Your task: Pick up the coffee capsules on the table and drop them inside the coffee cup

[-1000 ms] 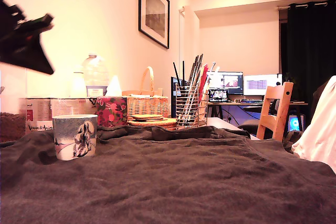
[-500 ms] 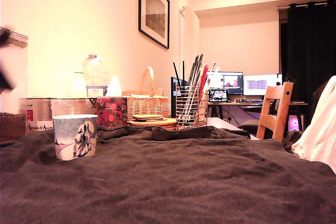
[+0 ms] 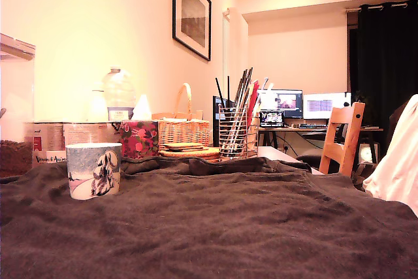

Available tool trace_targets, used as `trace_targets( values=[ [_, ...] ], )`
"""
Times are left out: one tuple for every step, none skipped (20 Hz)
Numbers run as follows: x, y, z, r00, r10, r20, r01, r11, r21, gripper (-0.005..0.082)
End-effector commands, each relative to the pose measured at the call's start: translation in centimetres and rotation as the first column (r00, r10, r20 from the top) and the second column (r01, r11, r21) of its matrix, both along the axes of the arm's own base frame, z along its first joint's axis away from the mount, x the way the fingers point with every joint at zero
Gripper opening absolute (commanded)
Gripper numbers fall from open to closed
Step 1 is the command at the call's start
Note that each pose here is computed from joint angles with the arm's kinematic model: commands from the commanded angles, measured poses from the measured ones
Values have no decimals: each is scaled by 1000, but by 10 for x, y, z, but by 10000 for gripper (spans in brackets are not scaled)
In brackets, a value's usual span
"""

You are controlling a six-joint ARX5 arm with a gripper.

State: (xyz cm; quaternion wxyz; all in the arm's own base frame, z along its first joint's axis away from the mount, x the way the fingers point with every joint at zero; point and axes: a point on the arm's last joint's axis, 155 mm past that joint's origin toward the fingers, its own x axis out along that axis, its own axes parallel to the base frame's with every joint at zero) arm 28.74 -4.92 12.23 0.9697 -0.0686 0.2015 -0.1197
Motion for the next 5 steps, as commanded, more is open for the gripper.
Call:
trace_targets(
  values=[
    [-9, 1, -8, 1000, 8, -12, -8, 1000, -12, -20],
    [-13, 1, -8, 1000, 9, -15, -9, 1000, -11, -20],
    [-17, 1, -6, 1000, 11, -9, -11, 1000, -11, -20],
    [-21, 2, -2, 1000, 13, 2, -13, 1000, -12, -20],
    [-25, 2, 0, 1000, 17, 8, -17, 1000, -15, -20]
  ],
)
